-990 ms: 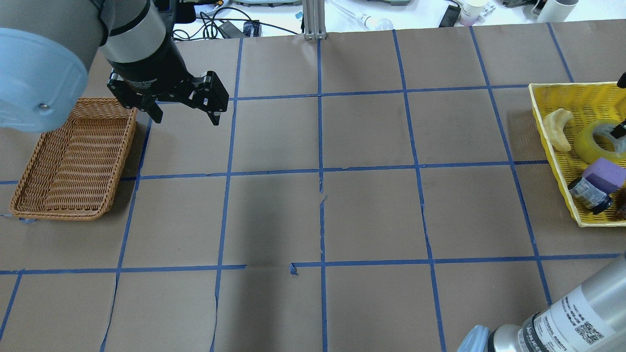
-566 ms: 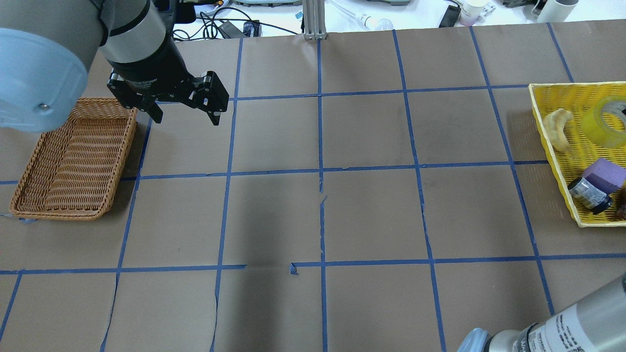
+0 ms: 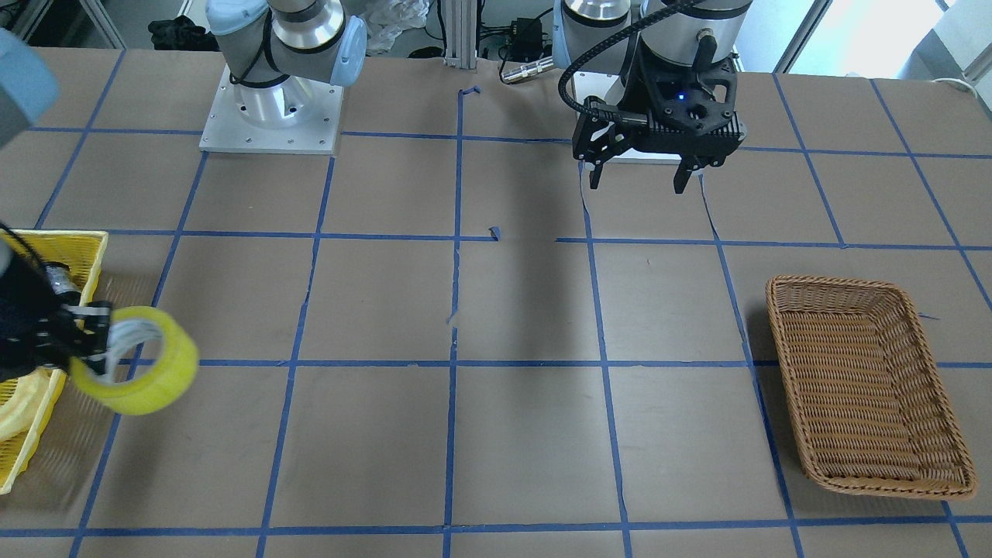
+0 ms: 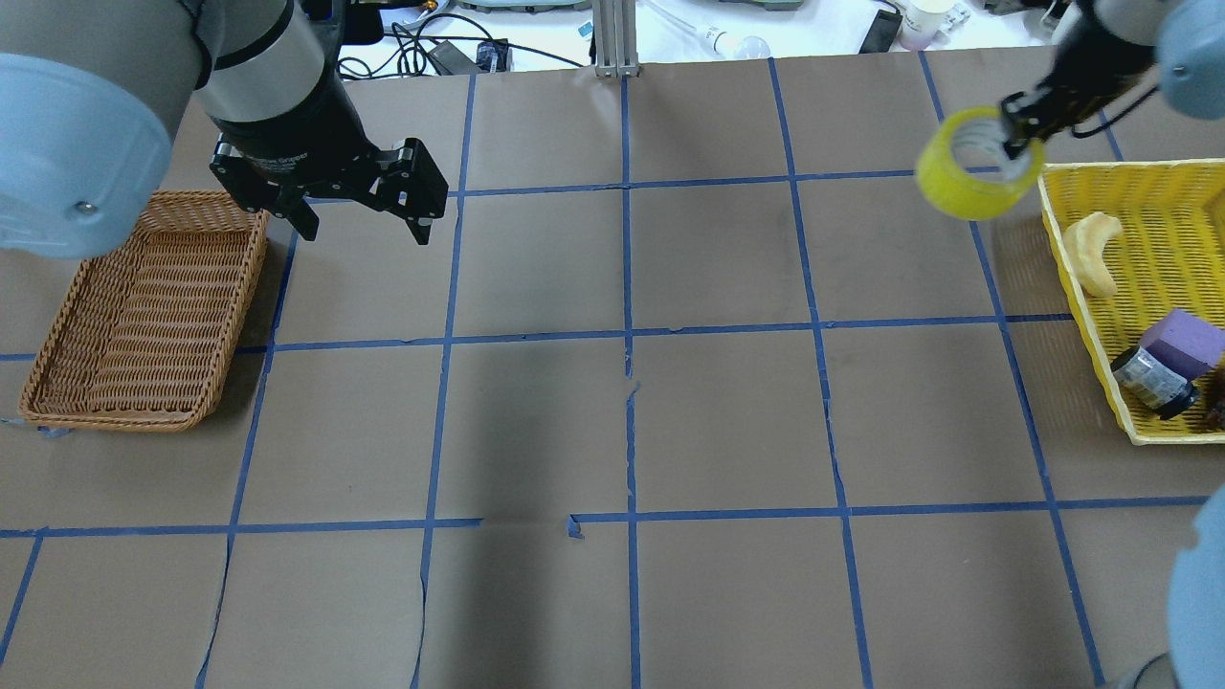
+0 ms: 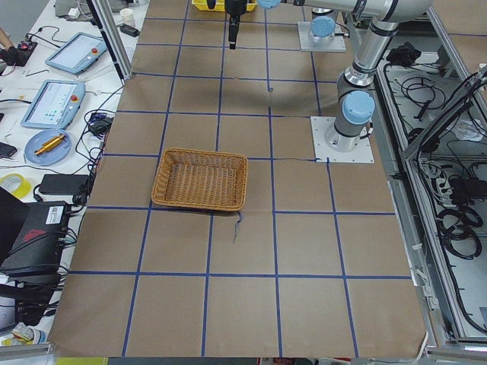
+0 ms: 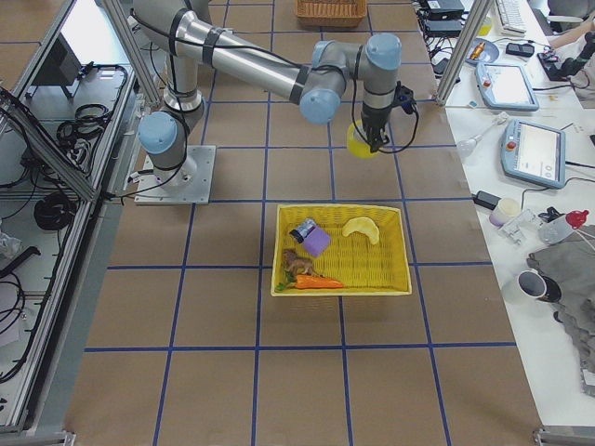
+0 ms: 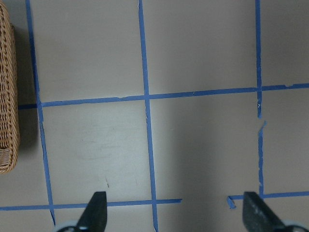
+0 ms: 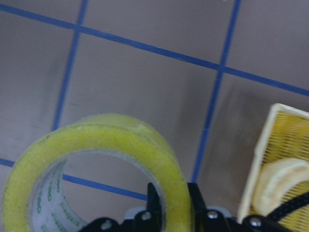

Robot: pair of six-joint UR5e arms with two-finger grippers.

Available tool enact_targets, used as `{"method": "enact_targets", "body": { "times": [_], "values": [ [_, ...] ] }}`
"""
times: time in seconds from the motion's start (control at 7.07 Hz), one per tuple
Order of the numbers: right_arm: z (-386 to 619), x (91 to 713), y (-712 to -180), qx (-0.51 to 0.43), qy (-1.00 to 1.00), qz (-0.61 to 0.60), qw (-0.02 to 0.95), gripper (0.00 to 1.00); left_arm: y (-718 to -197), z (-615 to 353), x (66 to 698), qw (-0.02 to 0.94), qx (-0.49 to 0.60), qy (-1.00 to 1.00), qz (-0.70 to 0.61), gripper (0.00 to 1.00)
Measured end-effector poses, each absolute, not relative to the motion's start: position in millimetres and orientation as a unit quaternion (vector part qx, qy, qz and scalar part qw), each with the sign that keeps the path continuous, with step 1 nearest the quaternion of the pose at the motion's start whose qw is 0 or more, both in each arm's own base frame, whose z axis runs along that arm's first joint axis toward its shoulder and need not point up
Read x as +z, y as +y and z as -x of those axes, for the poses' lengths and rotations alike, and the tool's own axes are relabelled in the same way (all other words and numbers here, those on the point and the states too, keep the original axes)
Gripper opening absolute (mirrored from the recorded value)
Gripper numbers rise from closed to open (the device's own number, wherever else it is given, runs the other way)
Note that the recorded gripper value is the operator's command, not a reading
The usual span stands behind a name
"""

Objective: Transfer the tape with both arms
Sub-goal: 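Lift the tape roll and carry it with the right gripper to table center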

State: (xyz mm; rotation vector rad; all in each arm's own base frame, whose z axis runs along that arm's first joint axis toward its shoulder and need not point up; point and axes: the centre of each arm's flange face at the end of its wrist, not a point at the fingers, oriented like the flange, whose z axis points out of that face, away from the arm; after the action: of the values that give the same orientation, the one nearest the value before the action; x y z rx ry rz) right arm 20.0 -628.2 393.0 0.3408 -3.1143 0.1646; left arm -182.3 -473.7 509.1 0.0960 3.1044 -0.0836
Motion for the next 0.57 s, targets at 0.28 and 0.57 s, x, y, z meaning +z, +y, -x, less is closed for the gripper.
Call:
{"method": "enact_targets", "body": {
  "times": [0.28,0.57],
  "values": [
    [-177.7,355.1,-622.9,0.04,-0.998,-0.042,-0.019,0.0,-473.7,181.9,509.0,0.018,-0.026,0.999,-0.031,1.0],
    [-280.7,281.7,-626.1,0.052,-0.998,-0.003,-0.033,0.0,-473.4,181.7,508.6,0.019,-0.025,0.999,-0.031,1.0]
  ]
}}
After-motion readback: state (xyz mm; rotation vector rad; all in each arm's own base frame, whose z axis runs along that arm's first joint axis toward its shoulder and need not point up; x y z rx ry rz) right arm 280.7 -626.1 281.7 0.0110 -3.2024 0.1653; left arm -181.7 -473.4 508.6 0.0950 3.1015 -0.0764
